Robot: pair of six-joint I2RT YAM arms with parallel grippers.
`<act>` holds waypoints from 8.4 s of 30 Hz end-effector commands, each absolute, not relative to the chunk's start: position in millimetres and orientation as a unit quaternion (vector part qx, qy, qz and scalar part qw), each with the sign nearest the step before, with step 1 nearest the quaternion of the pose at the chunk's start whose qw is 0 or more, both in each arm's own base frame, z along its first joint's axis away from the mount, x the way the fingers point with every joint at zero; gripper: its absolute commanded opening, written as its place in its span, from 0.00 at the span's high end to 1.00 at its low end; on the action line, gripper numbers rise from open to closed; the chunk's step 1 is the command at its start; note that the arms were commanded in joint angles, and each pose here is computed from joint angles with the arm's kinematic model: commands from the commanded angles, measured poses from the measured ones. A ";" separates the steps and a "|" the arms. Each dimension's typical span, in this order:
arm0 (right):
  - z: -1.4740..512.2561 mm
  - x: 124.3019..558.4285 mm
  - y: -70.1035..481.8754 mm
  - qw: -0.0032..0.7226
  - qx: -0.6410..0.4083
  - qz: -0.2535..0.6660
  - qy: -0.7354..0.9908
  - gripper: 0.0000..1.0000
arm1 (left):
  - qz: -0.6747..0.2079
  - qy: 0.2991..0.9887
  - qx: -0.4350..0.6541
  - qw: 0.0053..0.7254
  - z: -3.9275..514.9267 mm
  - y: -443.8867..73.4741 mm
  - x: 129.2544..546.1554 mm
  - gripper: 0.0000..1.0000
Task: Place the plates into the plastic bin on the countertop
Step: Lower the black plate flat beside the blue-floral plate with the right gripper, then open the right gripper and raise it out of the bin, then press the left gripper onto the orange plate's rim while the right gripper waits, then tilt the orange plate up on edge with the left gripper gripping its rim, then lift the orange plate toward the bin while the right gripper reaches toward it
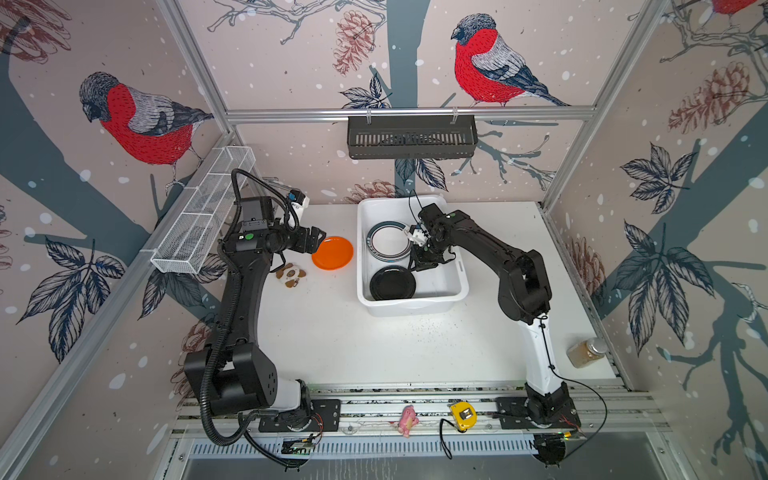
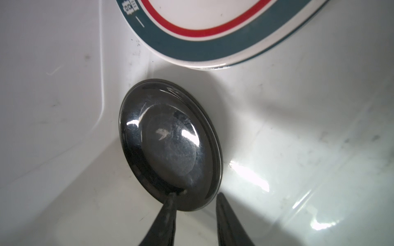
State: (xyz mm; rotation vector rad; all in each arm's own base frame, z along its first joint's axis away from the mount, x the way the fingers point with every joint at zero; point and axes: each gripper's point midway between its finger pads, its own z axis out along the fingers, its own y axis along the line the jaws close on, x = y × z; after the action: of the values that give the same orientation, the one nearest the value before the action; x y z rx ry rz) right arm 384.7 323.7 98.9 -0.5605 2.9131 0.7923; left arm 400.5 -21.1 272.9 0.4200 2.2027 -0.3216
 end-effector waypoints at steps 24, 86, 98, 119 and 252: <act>268.5 451.3 313.2 0.294 -0.127 0.312 0.895 0.66 | -0.106 0.948 0.154 0.257 212.7 -6.6 423.2 0.12; 265.0 292.4 300.7 0.359 -0.098 0.389 0.843 0.66 | -0.209 0.954 0.099 0.193 54.9 30.7 521.1 0.39; 261.5 300.2 301.3 0.354 -0.092 0.396 0.842 0.66 | -0.222 0.954 0.103 0.175 35.0 32.7 508.5 0.43; 254.5 308.2 310.8 0.341 -0.090 0.412 0.840 0.67 | -0.301 0.933 0.103 0.168 25.8 16.7 492.5 0.59; 269.8 328.6 376.2 0.313 -0.157 0.463 0.814 0.62 | -0.272 0.874 0.176 0.364 302.7 -35.0 446.4 1.00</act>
State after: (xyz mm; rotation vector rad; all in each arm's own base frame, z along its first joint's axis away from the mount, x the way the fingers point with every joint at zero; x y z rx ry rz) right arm 327.9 370.6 267.3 -0.3712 2.1501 1.2169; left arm 459.1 -19.0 291.6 0.4087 2.2708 -0.6341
